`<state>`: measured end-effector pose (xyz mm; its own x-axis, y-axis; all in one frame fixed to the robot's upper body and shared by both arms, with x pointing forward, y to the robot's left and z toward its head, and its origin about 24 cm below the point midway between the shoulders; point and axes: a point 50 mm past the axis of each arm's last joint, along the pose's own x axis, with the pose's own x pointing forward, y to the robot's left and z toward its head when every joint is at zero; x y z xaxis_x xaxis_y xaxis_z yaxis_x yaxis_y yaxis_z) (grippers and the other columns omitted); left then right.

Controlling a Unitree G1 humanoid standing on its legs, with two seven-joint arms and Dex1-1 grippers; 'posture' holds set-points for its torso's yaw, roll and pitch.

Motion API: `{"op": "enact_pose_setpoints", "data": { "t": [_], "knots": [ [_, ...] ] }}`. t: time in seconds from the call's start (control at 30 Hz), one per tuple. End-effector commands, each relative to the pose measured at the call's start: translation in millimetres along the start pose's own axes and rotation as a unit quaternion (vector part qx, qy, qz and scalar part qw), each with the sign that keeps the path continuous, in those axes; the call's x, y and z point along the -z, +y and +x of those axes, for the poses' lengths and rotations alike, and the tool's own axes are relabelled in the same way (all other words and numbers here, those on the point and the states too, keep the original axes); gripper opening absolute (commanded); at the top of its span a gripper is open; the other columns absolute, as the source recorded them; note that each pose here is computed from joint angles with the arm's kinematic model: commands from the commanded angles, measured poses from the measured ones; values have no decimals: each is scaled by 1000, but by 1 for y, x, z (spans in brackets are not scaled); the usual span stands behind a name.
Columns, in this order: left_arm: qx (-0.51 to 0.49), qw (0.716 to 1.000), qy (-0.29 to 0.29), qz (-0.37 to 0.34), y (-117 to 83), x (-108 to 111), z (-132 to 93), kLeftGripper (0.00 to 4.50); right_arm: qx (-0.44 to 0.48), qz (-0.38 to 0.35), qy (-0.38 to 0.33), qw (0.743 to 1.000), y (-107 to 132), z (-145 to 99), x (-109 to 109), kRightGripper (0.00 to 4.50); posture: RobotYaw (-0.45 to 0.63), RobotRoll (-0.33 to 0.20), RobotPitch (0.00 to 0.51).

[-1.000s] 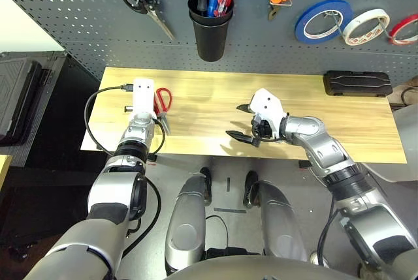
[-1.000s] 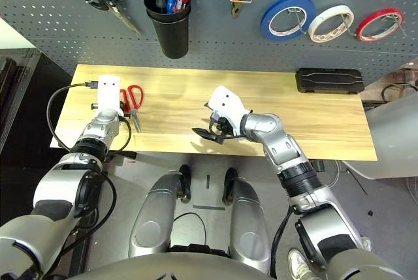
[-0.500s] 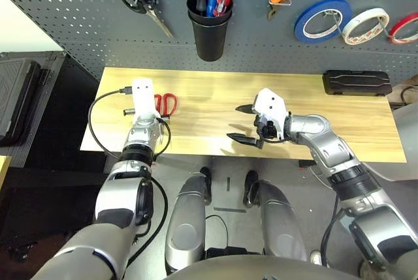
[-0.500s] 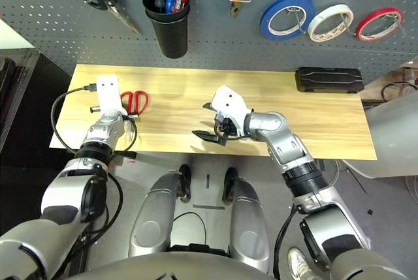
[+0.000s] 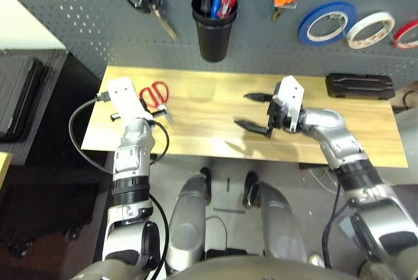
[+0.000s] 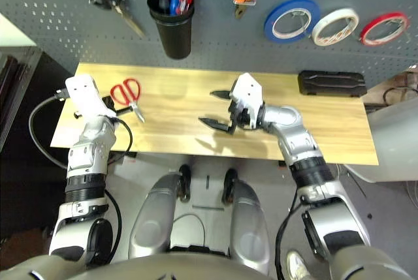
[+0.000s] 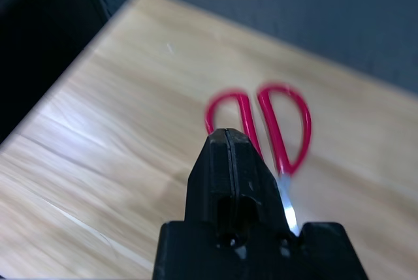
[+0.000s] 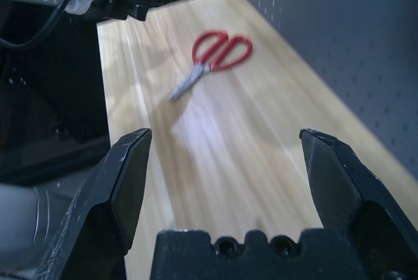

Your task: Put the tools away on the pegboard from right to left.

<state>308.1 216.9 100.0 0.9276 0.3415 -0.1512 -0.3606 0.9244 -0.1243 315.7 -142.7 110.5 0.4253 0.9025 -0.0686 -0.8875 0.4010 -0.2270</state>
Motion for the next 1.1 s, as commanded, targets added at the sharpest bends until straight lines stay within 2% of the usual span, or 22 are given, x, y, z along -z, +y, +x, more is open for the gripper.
{"op": "enact_pose_setpoints", "data": {
  "t": [0.03,0.13,0.23,0.4,0.43,0.57,0.8,1.1],
  "knots": [
    [-8,1000,-2,-7,9,-4,-7,13,10,14,8,1000,-4,-16,9,4500,319,0,254],
    [-21,1000,2,9,12,-2,0,13,13,13,6,1000,-4,-15,10,4500,312,0,248],
    [-33,999,11,23,13,-1,10,609,18,11,1,1000,-3,-12,8,4500,295,0,246],
    [-27,998,25,55,8,5,28,2424,20,0,2,1000,-2,-9,6,4500,265,0,254],
    [-29,998,28,57,7,6,31,2937,21,-1,3,1000,-1,-9,6,4500,254,0,260],
    [-38,996,46,69,5,13,44,4458,23,-3,6,1000,4,-7,7,4500,231,0,274],
    [-59,991,76,97,8,27,60,4488,27,-8,14,1000,14,-5,6,4500,175,0,306],
    [-78,984,101,121,12,42,65,4488,18,-4,13,1000,30,6,1,4500,130,0,339]
  ]
}}
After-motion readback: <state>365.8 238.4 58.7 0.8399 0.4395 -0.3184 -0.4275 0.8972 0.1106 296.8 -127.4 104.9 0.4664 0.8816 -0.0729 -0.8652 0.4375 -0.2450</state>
